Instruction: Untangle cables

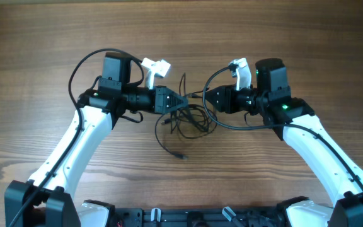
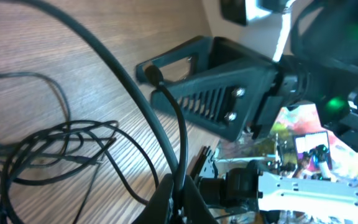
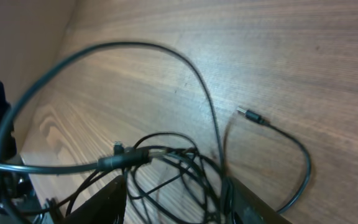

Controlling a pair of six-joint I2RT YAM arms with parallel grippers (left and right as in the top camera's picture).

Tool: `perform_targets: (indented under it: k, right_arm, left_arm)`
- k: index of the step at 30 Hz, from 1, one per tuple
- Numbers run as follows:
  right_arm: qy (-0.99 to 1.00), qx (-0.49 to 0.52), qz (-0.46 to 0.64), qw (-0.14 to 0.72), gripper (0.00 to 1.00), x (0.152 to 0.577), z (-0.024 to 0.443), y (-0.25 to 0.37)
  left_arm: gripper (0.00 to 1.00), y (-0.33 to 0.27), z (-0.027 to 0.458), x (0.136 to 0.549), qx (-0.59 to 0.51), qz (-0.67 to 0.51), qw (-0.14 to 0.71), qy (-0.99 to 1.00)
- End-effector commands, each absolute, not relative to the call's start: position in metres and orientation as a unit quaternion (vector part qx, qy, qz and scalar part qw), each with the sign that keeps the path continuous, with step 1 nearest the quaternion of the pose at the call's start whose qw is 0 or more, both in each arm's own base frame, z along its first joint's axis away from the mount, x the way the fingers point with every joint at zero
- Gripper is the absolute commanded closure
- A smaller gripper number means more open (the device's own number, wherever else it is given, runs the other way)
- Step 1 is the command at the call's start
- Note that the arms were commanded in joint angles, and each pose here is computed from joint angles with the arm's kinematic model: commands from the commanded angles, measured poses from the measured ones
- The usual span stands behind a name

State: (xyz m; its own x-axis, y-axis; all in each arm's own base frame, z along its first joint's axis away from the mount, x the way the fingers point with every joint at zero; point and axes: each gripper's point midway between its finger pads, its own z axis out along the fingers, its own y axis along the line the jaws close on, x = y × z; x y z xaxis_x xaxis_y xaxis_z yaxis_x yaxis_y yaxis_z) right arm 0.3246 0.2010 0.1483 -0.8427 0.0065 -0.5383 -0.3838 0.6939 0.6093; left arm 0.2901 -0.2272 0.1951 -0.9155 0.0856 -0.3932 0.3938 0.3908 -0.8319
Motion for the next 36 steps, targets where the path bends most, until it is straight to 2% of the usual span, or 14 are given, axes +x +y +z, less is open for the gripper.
perform_targets:
  k: [1,9,12,17,19,20,21,25,28,29,36]
  right_arm:
    - [0.880,-0.139,0.383,0.245,0.50,0.313,0.144,0.213]
    - [0.896,-0.131,0.353,0.234,0.53,0.311,0.130,0.210]
    - [0.899,-0.129,0.351,0.226,0.57,0.312,0.124,0.210]
    - [0.907,-0.122,0.346,0.206,0.74,0.312,0.107,0.210]
    - [0.912,-0.109,0.346,0.193,0.91,0.312,0.100,0.209]
    - [0.913,-0.107,0.346,0.190,0.96,0.311,0.099,0.209]
    - [0.913,-0.107,0.345,0.188,0.96,0.311,0.097,0.209]
    - [0.920,-0.100,0.329,0.187,0.96,0.314,0.090,0.205]
    - [0.940,-0.049,0.283,0.185,0.96,0.319,0.079,0.188]
    - [0.944,-0.038,0.270,0.186,0.96,0.320,0.076,0.183]
    - [0.949,-0.027,0.256,0.180,0.96,0.319,0.073,0.178]
  left_arm:
    - [0.96,-0.232,0.216,0.287,0.186,-0.546,0.179,0.797]
    - [0.96,-0.233,0.268,0.292,0.199,-0.562,0.251,0.763]
    - [0.96,-0.234,0.290,0.285,0.216,-0.571,0.273,0.743]
    - [0.96,-0.232,0.302,0.278,0.224,-0.572,0.287,0.735]
    - [0.96,-0.232,0.303,0.278,0.225,-0.572,0.288,0.734]
    - [0.96,-0.232,0.303,0.278,0.225,-0.572,0.288,0.735]
    - [0.95,-0.232,0.302,0.278,0.224,-0.572,0.286,0.736]
    - [0.82,-0.228,0.289,0.283,0.201,-0.552,0.281,0.759]
    - [0.60,-0.215,0.257,0.293,0.160,-0.488,0.278,0.812]
    - [0.57,-0.208,0.245,0.297,0.142,-0.461,0.276,0.832]
    - [0.51,-0.162,0.192,0.308,0.046,-0.310,0.260,0.913]
